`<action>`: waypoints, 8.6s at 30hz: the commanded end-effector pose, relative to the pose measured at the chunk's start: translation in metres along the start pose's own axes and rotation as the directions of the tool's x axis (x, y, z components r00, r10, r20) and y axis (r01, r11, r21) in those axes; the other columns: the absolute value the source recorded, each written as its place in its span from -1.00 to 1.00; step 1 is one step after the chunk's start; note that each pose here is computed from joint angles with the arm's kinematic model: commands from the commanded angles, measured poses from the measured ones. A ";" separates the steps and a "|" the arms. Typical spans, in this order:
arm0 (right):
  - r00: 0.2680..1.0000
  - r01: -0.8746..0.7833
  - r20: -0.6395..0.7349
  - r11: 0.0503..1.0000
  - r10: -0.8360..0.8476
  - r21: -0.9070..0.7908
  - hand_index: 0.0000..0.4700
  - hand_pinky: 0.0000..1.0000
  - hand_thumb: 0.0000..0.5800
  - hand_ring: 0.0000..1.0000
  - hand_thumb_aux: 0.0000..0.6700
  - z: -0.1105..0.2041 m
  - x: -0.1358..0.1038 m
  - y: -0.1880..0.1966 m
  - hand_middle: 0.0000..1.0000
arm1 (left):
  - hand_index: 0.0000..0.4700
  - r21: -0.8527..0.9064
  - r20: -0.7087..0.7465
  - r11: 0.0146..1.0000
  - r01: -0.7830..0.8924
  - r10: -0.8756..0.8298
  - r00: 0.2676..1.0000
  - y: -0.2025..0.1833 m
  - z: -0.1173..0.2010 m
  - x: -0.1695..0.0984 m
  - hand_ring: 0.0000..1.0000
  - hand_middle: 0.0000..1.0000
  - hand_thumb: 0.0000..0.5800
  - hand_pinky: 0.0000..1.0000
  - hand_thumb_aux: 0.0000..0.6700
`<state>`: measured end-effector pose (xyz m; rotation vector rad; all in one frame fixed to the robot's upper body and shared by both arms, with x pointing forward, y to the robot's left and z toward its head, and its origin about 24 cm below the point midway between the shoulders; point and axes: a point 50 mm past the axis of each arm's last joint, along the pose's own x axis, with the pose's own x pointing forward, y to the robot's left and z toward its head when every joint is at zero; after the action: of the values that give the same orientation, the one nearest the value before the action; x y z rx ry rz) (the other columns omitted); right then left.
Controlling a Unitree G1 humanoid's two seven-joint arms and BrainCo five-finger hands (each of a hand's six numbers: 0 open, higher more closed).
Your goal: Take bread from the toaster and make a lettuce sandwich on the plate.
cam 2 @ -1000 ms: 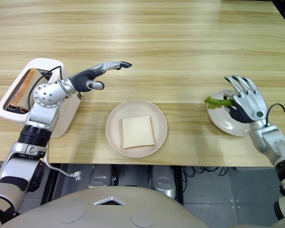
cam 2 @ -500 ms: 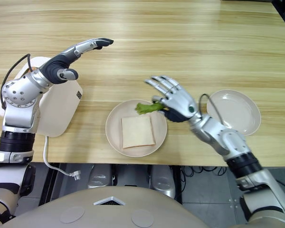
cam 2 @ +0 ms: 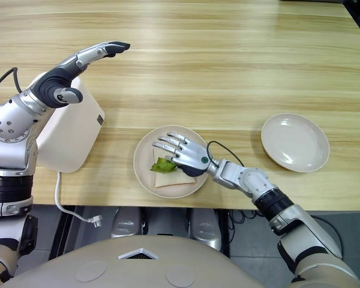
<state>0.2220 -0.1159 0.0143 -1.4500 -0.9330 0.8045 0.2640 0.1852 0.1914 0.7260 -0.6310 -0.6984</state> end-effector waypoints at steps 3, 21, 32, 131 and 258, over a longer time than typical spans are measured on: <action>0.995 -0.092 0.042 0.996 0.091 0.016 0.96 -1.00 1.00 -1.00 1.00 0.006 -0.007 0.009 -1.00 | -1.00 0.012 -0.006 1.000 -0.006 0.006 1.000 0.003 0.004 -0.005 -1.00 -1.00 -1.00 -1.00 -1.00; 0.940 0.228 -0.284 0.968 -0.190 0.106 0.96 -1.00 1.00 -1.00 1.00 -0.069 0.017 -0.055 -1.00 | -1.00 0.001 -0.016 1.000 -0.020 0.020 1.000 0.000 0.000 -0.004 -1.00 -1.00 -1.00 -1.00 -1.00; 0.973 0.114 -0.206 0.992 -0.099 0.063 0.96 -1.00 1.00 -1.00 1.00 -0.055 0.018 -0.036 -1.00 | -1.00 -0.013 -0.010 1.000 -0.021 0.021 1.000 -0.002 0.000 -0.003 -1.00 -1.00 -1.00 -1.00 -1.00; 0.960 -0.225 -0.212 0.954 0.183 -0.200 -1.00 -1.00 -1.00 -1.00 -1.00 -0.047 -0.051 -0.052 -1.00 | -1.00 0.456 -0.845 0.700 0.550 0.147 0.514 0.047 -0.057 -0.120 -1.00 -1.00 -1.00 -1.00 -1.00; 0.837 -0.538 0.078 0.788 0.542 0.300 -1.00 -1.00 -1.00 -1.00 -1.00 0.013 -0.066 -0.034 -1.00 | -1.00 -0.331 -0.169 0.723 0.607 -0.678 0.715 -0.194 -0.085 0.022 -0.76 -0.76 -1.00 -0.76 -1.00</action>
<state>0.1830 -0.1665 0.0586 -1.4254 -0.4092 1.2252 0.2748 0.0890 0.0087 0.7813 -0.0549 -1.2645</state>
